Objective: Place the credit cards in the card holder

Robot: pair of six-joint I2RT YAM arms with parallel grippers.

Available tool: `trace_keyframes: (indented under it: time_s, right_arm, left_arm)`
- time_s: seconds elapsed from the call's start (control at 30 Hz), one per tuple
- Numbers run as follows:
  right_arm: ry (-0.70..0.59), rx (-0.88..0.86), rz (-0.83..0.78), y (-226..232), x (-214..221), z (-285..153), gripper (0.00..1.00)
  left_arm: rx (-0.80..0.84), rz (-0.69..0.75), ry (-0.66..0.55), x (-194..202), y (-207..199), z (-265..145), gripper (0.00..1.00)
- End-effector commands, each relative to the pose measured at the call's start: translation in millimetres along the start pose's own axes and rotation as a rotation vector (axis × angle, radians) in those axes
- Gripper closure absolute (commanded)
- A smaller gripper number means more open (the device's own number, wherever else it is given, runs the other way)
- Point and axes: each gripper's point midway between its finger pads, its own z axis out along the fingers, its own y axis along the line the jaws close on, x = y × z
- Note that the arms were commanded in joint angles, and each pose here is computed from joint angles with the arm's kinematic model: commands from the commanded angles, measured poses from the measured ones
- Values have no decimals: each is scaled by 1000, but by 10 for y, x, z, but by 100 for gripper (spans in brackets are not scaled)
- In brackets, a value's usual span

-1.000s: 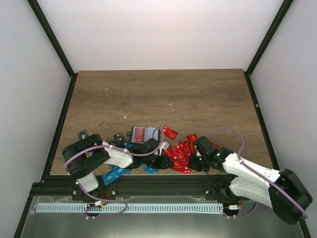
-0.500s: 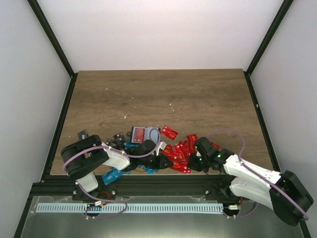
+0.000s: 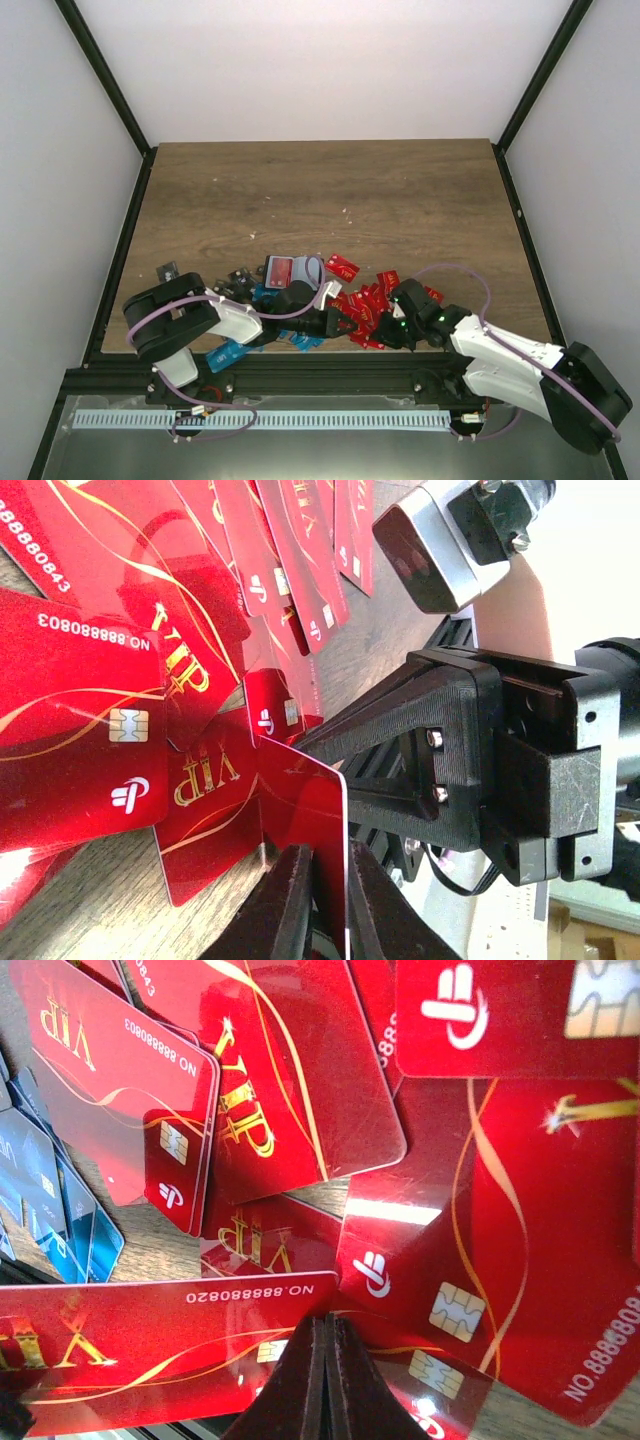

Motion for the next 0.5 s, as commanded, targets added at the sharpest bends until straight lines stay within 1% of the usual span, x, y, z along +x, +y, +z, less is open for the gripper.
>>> trace_keyframes:
  time_s: [0.0,0.07,0.2,0.27,0.3,0.33,0.4,0.43,0.47]
  right_arm:
    - [31,70,29,-202,105,35,99]
    - [25,76,29,-194,90,16,99]
    - [-23,65,-1,-88,-10,-81,99]
    - [-61,41,-38,30,-91,-167,93]
    - [-86,30,-65,90,-141,-217,87]
    - [-112,23,-88,148,-191,-270,78]
    - [-167,6,-138,286,-304,-397,55]
    - [-196,-2,-169,360,-362,-463,44]
    - [-216,-17,-192,438,-409,-516,35]
  left_arm:
    - [25,36,-19,-53,-101,2,92]
    - [-1,42,-29,-70,-67,-12,96]
    - [-67,65,-54,-111,-4,-70,96]
    - [-96,95,-63,-138,-7,-109,96]
    - [-107,119,-64,-149,-22,-133,96]
    - [-125,143,-59,-151,-22,-153,96]
    - [-153,199,-41,-161,-35,-201,96]
    - [-154,237,-6,-145,-47,-221,96]
    - [-156,257,13,-187,-72,-254,96]
